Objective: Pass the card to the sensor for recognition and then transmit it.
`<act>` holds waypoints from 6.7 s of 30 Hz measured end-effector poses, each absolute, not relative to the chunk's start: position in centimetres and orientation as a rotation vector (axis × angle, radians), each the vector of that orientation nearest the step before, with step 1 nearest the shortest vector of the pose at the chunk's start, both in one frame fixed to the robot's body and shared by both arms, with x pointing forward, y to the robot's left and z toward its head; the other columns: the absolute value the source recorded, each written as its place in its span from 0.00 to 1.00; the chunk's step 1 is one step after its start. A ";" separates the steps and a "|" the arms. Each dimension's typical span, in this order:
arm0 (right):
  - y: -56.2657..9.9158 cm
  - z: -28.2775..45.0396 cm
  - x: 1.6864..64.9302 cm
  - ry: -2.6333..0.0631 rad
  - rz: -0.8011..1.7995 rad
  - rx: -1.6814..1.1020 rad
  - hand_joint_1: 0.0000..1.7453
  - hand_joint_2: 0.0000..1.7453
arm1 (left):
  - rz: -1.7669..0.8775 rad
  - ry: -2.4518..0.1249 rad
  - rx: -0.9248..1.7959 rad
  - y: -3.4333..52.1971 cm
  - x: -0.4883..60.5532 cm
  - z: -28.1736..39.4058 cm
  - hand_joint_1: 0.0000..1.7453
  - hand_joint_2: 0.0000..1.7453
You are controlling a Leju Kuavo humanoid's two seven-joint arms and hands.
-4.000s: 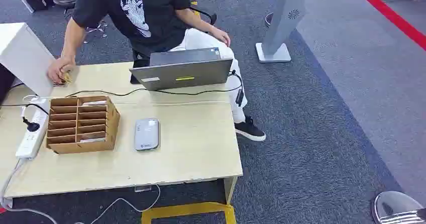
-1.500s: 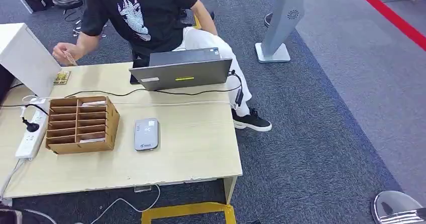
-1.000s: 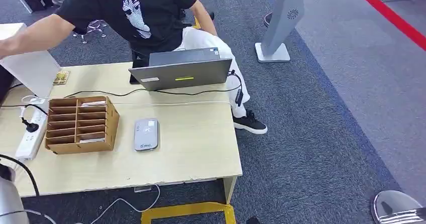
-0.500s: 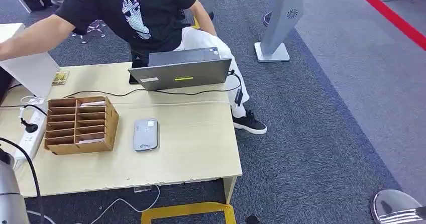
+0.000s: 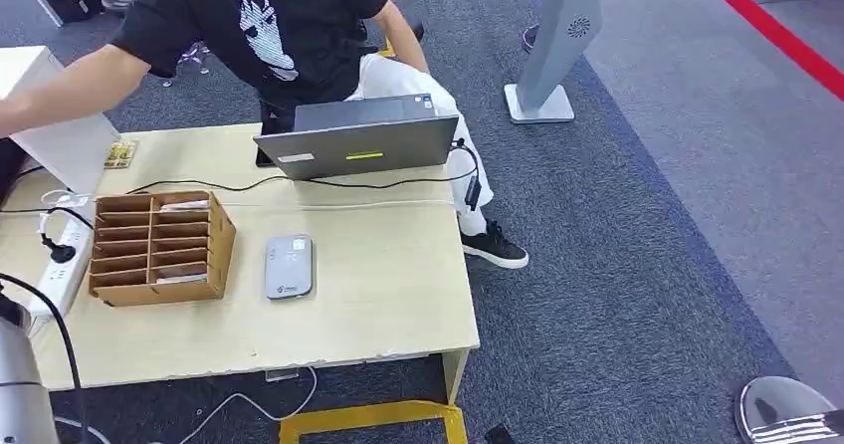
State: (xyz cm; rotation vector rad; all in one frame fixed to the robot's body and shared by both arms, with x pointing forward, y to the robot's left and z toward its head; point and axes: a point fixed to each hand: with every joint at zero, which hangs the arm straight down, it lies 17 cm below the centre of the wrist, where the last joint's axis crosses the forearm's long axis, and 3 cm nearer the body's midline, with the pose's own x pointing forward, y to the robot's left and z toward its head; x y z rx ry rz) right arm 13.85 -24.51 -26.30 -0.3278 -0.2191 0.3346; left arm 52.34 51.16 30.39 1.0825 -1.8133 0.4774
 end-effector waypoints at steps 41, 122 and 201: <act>-24.5 -26.5 13.0 -0.237 0.329 -0.316 0.00 1.00 | -0.456 -1.857 0.469 20.8 52.5 21.7 1.00 1.00; -24.0 -26.4 13.8 -0.271 0.372 -0.312 0.00 1.00 | -0.554 -1.494 0.608 29.5 51.5 6.6 1.00 1.00; -23.6 -26.1 14.1 -0.290 0.401 -0.333 0.00 1.00 | -0.637 -1.588 0.688 26.6 51.0 10.5 1.00 1.00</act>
